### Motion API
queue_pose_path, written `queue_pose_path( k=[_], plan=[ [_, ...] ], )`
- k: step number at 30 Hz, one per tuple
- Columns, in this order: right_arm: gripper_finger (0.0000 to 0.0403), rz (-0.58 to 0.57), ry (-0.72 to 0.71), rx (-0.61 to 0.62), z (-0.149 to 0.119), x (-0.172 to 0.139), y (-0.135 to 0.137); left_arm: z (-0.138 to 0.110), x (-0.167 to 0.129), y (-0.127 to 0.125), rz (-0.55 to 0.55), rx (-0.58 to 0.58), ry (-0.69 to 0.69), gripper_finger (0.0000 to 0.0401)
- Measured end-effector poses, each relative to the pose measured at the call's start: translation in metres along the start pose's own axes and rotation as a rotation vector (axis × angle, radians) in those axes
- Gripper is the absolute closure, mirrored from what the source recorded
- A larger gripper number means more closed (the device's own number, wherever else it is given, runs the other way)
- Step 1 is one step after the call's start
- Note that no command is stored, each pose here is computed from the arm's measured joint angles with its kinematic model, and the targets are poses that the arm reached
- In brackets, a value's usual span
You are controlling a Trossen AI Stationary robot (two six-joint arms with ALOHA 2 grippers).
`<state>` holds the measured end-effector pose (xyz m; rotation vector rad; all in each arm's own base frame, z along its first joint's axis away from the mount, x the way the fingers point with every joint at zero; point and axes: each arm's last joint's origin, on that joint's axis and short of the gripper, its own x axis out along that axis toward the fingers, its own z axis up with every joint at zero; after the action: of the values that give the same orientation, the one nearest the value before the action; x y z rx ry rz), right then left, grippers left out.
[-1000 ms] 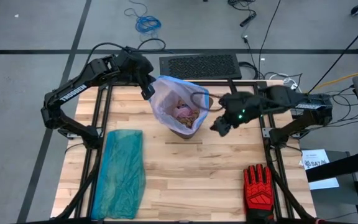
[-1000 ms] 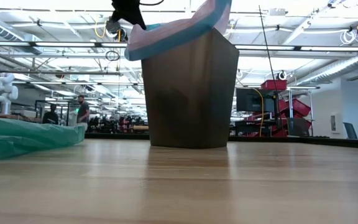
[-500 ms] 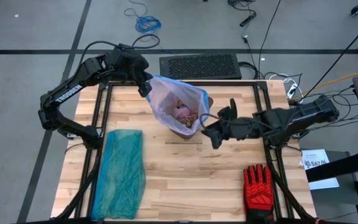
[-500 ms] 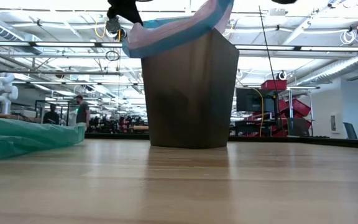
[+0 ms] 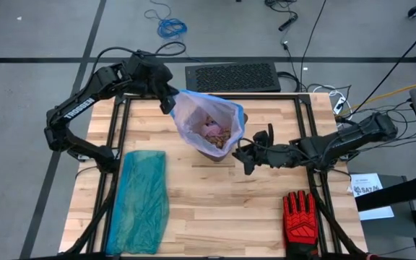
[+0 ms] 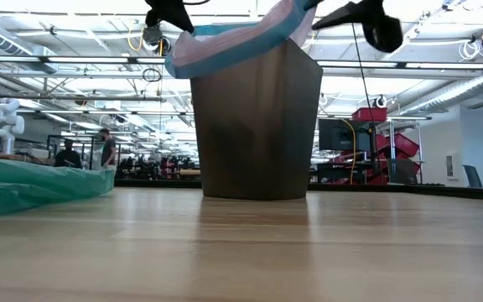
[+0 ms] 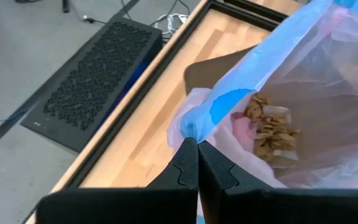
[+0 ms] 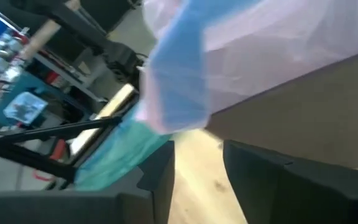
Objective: Place trash/remove bag and relplace
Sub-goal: Close the trash bag
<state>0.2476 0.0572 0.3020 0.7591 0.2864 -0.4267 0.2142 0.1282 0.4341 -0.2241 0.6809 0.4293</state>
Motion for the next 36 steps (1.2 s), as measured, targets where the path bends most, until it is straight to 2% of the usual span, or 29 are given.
queue_pose_path(
  k=[7,10,16,25,29,33,36],
  plan=[
    [0.0225,-0.08,-0.008,-0.073,0.012,0.009,-0.014,0.0,0.0,-0.001,-0.028,0.0,0.004,0.0401],
    [0.0215,-0.027,0.012,-0.078,0.019,0.012,-0.015,-0.001,0.0,-0.001,-0.028,0.0,0.006,0.0401],
    [0.0222,0.088,0.054,-0.107,0.034,0.019,-0.019,-0.001,0.0,-0.001,-0.028,0.0,0.007,0.0401],
    [0.0246,0.182,0.042,-0.167,0.051,0.026,-0.024,-0.001,0.0,-0.001,-0.029,0.0,0.01,0.0401],
    [0.0285,0.268,0.063,-0.16,0.057,0.03,-0.025,-0.001,0.0,-0.001,-0.028,0.0,0.011,0.0401],
    [0.038,0.412,0.023,-0.136,0.064,0.028,-0.015,-0.001,0.0,-0.001,-0.028,0.0,0.011,0.0401],
    [0.0396,0.47,0.0,-0.053,0.07,0.022,-0.006,-0.001,0.0,-0.001,-0.028,0.0,0.012,0.0401]
  ],
)
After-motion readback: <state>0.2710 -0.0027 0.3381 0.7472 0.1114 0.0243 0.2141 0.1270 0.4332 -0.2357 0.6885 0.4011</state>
